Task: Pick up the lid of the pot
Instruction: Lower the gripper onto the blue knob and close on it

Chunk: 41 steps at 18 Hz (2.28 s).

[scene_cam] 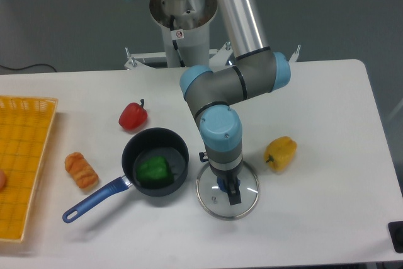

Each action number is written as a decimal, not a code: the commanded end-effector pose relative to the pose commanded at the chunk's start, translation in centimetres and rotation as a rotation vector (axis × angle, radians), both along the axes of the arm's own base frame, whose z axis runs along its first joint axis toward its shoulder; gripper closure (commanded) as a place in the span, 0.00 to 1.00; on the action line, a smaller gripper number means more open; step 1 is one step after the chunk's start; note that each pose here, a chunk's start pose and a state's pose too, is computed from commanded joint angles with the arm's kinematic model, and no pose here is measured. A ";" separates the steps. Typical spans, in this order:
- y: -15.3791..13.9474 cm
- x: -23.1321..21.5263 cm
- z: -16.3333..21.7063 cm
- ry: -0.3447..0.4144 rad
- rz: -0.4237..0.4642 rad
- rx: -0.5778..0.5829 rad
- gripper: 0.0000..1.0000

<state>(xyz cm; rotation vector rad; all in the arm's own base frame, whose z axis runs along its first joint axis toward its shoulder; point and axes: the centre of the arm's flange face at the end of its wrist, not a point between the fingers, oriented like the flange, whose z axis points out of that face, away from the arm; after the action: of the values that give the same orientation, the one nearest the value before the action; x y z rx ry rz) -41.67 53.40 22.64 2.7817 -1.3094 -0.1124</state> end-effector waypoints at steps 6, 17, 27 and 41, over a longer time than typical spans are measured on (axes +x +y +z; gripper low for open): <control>0.1 -0.1 -0.6 -0.006 0.000 -0.007 0.11; -0.4 -0.2 -1.2 0.016 0.008 -0.049 0.11; 0.0 -0.1 -1.5 0.012 0.046 -0.040 0.10; 0.2 -0.1 -1.3 0.014 0.058 -0.035 0.41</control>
<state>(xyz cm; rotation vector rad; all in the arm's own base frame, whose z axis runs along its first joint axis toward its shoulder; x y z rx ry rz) -41.74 53.64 21.29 2.7812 -1.2143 -0.1039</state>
